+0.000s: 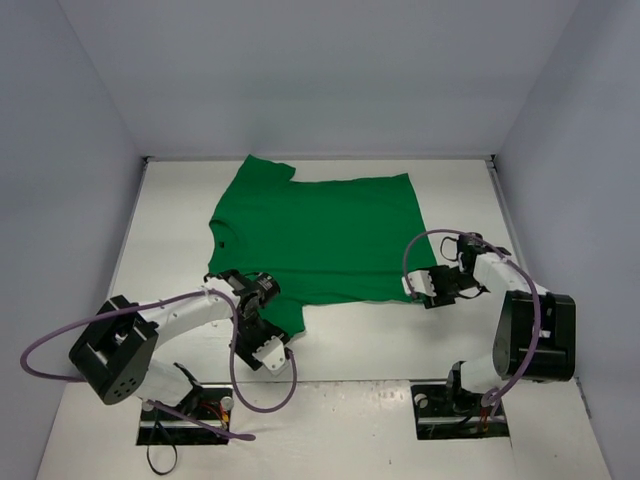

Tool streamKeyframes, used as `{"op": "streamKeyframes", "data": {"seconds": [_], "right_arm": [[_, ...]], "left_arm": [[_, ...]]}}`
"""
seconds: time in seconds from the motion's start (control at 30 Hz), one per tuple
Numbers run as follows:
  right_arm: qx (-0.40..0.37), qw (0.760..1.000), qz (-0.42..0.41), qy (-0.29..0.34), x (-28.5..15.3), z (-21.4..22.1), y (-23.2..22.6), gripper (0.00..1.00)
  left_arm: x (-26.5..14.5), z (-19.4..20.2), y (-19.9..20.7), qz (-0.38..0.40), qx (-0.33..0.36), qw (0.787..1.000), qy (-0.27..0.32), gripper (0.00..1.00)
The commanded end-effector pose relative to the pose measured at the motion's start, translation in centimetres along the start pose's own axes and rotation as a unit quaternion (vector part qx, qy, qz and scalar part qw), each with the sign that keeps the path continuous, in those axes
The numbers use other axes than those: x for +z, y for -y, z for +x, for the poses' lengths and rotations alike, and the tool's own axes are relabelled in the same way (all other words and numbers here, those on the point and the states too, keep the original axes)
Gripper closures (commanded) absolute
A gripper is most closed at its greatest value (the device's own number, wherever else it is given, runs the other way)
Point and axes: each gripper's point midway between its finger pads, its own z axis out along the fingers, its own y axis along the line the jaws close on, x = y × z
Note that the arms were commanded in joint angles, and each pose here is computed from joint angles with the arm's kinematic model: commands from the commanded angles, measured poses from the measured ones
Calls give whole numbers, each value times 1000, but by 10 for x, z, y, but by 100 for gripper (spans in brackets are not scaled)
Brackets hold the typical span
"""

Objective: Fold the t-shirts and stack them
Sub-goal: Grap the side of the flattened tshirt closest away from the robot with both arms

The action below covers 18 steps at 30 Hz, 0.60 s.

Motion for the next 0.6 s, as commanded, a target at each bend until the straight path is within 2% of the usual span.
{"op": "streamKeyframes", "data": {"seconds": [0.0,0.13,0.27,0.37,0.4,0.5,0.57], "right_arm": [[-8,1000,22,-8,-21,-12,-1,56],[8,1000,21,-9,-23,-16,-9,58],[18,1000,1,-13,-19,-14,-22,59],[27,999,-13,-18,-16,-10,-27,59],[30,999,-16,-19,-15,-9,-27,58],[47,998,-23,-16,-14,-6,-23,58],[52,998,-26,-13,-12,-5,-21,58]], "left_arm": [[-8,-7,-5,1,-4,1000,8,54],[-8,-7,-6,6,-10,1000,6,67],[-6,-6,-5,25,-27,999,6,73],[-5,-5,-6,33,-35,999,3,72],[-5,-4,-6,36,-37,999,1,69],[-7,-3,-4,39,-25,999,-5,44],[-7,-3,-2,36,-5,999,-8,38]]}}
